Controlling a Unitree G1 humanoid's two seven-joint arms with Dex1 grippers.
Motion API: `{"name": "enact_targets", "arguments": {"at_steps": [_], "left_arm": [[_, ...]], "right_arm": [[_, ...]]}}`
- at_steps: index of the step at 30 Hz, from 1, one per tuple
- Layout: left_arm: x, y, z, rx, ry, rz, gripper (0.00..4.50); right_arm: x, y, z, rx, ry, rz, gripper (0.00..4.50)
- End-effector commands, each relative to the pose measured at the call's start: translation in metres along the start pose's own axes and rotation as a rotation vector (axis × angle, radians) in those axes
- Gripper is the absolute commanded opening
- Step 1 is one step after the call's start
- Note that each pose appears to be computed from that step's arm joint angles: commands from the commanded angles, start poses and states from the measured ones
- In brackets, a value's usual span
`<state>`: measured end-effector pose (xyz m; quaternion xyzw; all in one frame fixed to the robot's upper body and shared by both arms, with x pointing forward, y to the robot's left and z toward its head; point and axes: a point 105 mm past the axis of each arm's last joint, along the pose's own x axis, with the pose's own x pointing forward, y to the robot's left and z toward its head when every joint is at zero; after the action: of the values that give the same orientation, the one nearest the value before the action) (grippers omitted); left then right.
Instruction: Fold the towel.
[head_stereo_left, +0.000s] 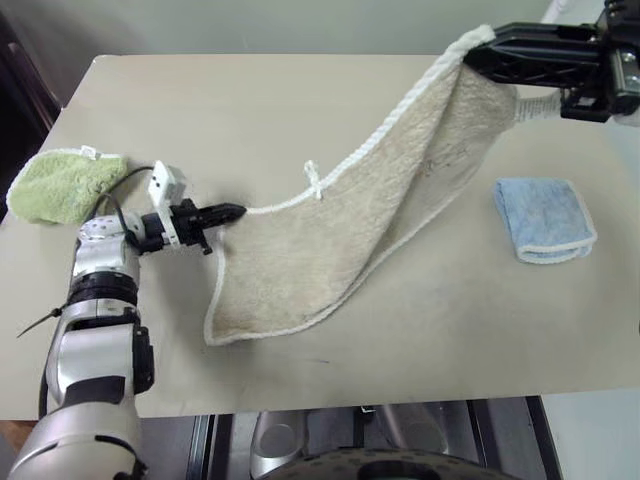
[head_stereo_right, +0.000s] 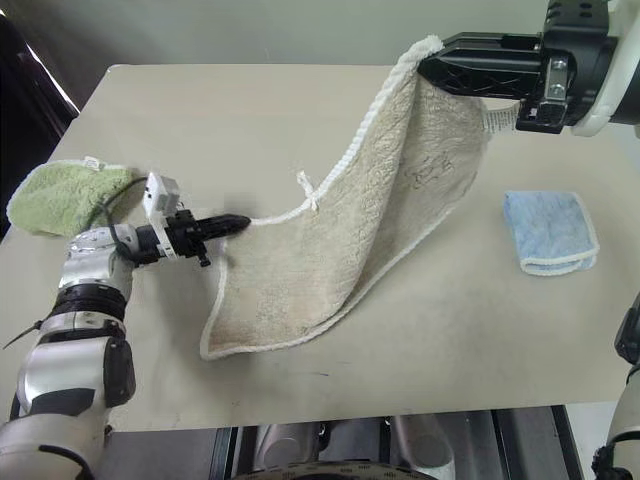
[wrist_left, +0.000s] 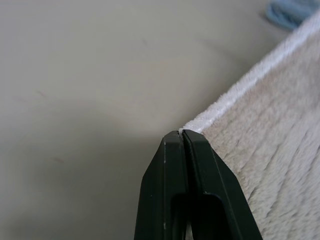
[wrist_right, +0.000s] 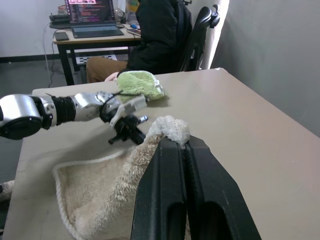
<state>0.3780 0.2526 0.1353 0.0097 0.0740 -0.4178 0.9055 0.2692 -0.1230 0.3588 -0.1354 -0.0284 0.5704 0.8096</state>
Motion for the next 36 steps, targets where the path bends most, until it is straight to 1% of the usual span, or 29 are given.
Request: {"name": "enact_targets", "arguments": {"at_steps": [1, 4, 7, 9, 11, 13, 15, 20, 22, 24, 29, 32, 34, 36], "left_arm": [[-0.01, 0.019, 0.047, 0.029, -0.19, 0.124, 0.07], [-0.01, 0.025, 0.063, 0.066, -0.231, 0.167, 0.07], [-0.011, 0.033, 0.083, 0.098, -0.294, 0.235, 0.07], [-0.011, 0.035, 0.092, 0.121, -0.31, 0.257, 0.07], [-0.009, 0.036, 0.099, 0.163, -0.308, 0.273, 0.07], [-0.008, 0.04, 0.115, 0.215, -0.332, 0.33, 0.07], [-0.008, 0.046, 0.137, 0.257, -0.371, 0.421, 0.07], [-0.006, 0.049, 0.172, 0.332, -0.398, 0.504, 0.07], [-0.01, 0.05, 0.191, 0.358, -0.418, 0.548, 0.07], [-0.014, 0.051, 0.201, 0.372, -0.425, 0.583, 0.07], [-0.024, 0.052, 0.211, 0.418, -0.389, 0.599, 0.07], [-0.025, 0.044, 0.2, 0.433, -0.336, 0.469, 0.07], [-0.034, 0.04, 0.183, 0.431, -0.279, 0.373, 0.07], [-0.045, 0.04, 0.168, 0.417, -0.228, 0.325, 0.07]], "right_arm": [[-0.013, -0.005, 0.01, -0.058, -0.031, -0.071, 0.0], [-0.018, -0.013, 0.006, -0.054, -0.03, -0.116, 0.0], [-0.027, -0.032, -0.002, -0.026, -0.035, -0.202, 0.0], [-0.034, -0.047, -0.004, 0.003, -0.055, -0.267, 0.0], [-0.044, -0.071, -0.01, 0.026, -0.064, -0.38, 0.0], [-0.051, -0.092, -0.02, 0.029, -0.06, -0.471, 0.0], [-0.055, -0.116, -0.031, 0.049, -0.064, -0.563, 0.0], [-0.045, -0.148, -0.052, 0.017, -0.02, -0.662, 0.0], [-0.039, -0.161, -0.057, -0.012, -0.025, -0.705, 0.0], [-0.036, -0.169, -0.058, -0.031, -0.044, -0.732, 0.0], [-0.031, -0.178, -0.053, -0.113, -0.117, -0.773, 0.0], [-0.031, -0.167, -0.057, -0.075, -0.154, -0.71, 0.0], [-0.034, -0.144, -0.063, -0.071, -0.166, -0.62, 0.0], [-0.035, -0.117, -0.071, -0.077, -0.164, -0.538, 0.0]]}}
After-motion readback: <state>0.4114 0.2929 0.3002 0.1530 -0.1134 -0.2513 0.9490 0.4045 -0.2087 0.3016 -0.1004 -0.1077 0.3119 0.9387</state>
